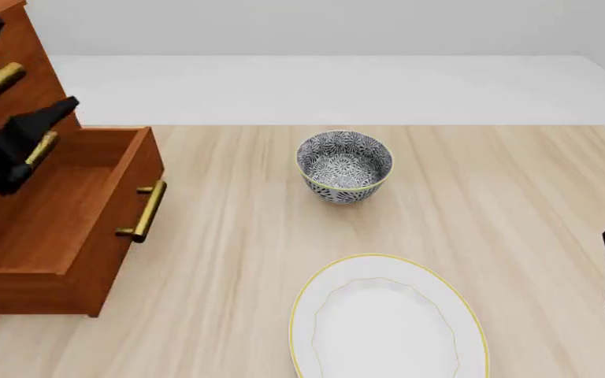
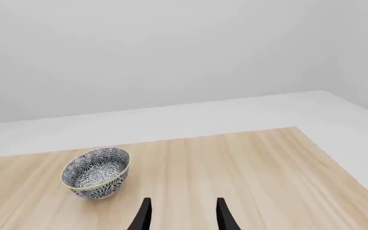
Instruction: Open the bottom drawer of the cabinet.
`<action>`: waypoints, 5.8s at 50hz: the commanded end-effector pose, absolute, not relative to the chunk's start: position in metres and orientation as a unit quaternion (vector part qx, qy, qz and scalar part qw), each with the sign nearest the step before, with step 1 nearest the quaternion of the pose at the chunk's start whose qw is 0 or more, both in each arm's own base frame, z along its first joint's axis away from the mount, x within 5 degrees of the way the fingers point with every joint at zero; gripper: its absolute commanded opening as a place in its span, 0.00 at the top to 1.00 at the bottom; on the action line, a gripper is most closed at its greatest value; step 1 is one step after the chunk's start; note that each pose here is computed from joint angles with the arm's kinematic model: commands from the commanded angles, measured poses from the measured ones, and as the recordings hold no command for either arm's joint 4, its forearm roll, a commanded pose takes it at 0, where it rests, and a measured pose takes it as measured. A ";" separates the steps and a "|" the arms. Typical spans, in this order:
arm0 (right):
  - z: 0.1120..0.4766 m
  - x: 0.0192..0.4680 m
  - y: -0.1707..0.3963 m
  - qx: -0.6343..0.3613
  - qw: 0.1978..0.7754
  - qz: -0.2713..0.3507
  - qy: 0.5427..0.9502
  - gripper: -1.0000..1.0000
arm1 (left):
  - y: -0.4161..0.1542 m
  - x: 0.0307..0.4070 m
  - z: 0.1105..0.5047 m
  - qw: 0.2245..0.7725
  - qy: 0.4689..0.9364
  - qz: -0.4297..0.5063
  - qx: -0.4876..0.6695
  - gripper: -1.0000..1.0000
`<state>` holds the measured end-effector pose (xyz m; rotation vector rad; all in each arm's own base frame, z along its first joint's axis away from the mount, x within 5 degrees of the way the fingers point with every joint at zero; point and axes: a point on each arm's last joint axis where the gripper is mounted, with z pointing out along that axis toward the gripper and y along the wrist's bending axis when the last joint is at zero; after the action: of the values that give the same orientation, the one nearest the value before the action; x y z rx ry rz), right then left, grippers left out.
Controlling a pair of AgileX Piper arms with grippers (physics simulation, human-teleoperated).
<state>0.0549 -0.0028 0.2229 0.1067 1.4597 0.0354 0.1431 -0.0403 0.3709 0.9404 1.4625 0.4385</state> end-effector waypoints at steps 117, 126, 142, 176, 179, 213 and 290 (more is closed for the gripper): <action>0.219 0.055 -0.003 0.052 0.744 0.019 0.666 0.00 | 0.007 0.227 0.304 0.417 0.902 -0.035 -0.105 0.00; 0.219 0.055 -0.003 0.053 0.744 0.018 0.666 0.00 | 0.006 0.231 0.288 0.404 0.907 -0.039 -0.110 0.00; 0.219 0.055 -0.003 0.053 0.743 0.018 0.666 0.00 | 0.006 0.237 0.267 0.387 0.914 -0.038 -0.114 0.00; 0.218 0.055 -0.003 0.053 0.743 0.016 0.667 0.00 | -0.003 0.234 0.221 0.354 0.927 -0.049 -0.115 0.00; 0.218 0.055 -0.003 0.053 0.743 0.016 0.667 0.00 | -0.004 0.234 0.218 0.353 0.927 -0.051 -0.117 0.00; 0.219 0.055 -0.003 0.054 0.743 0.016 0.667 0.00 | -0.009 0.234 0.189 0.331 0.934 -0.056 -0.122 0.00; 0.220 0.055 -0.004 0.058 0.744 0.018 0.665 0.00 | -0.099 0.221 0.175 0.303 0.942 -0.145 -0.025 0.00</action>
<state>0.0551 -0.0035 0.2196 0.1271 1.4567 0.0387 0.2231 -0.0874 0.1749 0.0016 2.4817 -0.3099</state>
